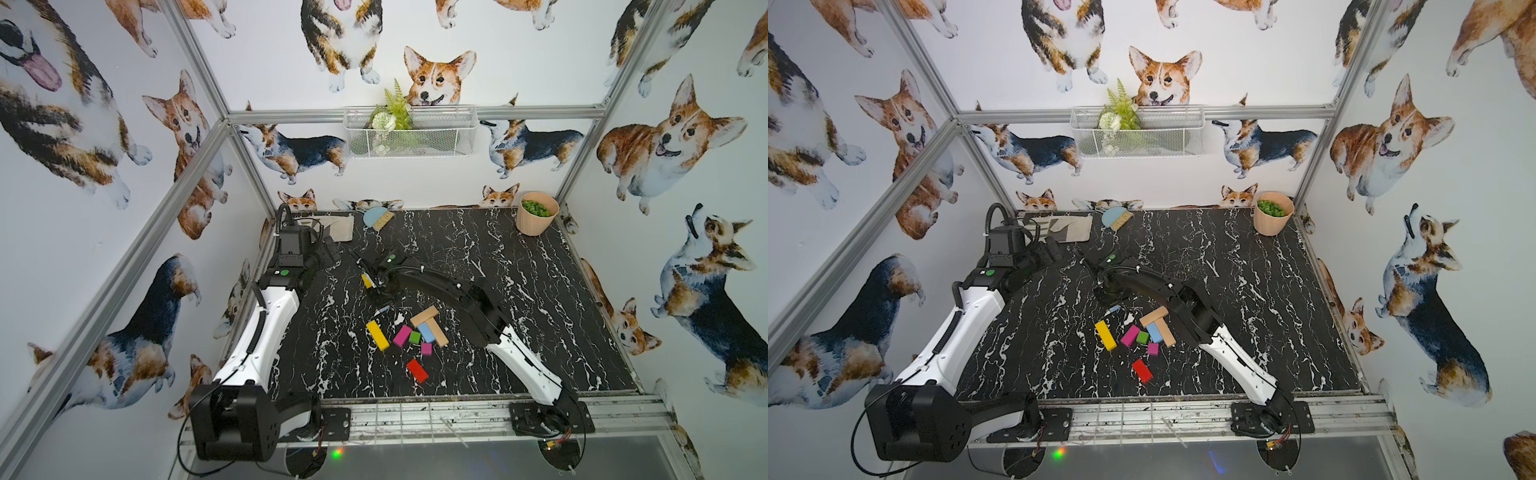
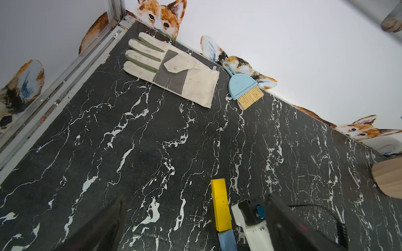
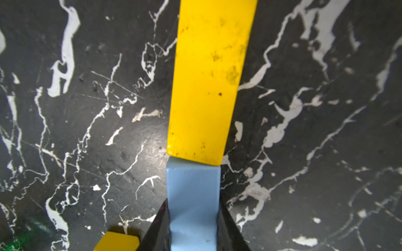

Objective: Assemble the letter v with building blocks
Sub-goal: Assemble the building block at the center of the board, then adjust the building block at the center of the board, then pick up the building block from the center of the board, then assemble the building block at the center of the board.

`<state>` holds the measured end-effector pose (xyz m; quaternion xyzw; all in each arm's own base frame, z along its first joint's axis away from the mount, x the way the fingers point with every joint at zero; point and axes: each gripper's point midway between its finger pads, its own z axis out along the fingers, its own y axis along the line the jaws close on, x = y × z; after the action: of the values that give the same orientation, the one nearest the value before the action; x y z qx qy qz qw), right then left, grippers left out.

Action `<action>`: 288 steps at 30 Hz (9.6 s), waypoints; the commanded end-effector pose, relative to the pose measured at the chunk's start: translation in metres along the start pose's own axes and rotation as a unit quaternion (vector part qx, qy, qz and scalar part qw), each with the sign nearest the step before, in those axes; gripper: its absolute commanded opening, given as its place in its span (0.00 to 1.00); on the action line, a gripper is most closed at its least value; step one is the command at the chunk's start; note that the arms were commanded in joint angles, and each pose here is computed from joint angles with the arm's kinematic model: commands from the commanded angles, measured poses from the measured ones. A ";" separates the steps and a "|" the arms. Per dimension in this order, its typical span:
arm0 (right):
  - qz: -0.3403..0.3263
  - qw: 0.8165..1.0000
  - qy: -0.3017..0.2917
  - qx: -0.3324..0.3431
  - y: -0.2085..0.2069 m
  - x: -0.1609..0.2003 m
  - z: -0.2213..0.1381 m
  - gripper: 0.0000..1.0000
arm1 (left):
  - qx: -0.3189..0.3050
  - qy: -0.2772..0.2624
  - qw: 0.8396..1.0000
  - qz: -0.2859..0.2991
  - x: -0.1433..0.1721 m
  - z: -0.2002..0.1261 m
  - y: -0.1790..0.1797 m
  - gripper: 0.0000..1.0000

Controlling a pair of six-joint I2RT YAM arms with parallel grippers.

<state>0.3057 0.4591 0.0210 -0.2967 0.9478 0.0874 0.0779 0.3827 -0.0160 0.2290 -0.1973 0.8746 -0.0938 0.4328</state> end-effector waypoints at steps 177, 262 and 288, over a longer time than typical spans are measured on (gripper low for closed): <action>-0.101 0.991 0.075 0.044 -0.030 0.177 -0.036 0.48 | 0.000 -0.007 1.000 -0.003 -0.003 0.002 0.001 1.00; -0.080 0.996 0.021 0.014 -0.003 0.036 -0.001 0.28 | -0.008 -0.013 1.000 0.001 -0.006 -0.001 0.005 1.00; -0.070 0.997 0.028 0.012 -0.005 0.030 0.007 0.30 | -0.009 -0.014 1.000 0.003 -0.007 0.000 0.005 1.00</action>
<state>0.2864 0.4424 0.0185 -0.3653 0.9256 0.0685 0.0713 0.3831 -0.0107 0.2286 -0.2014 0.8729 -0.0872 0.4358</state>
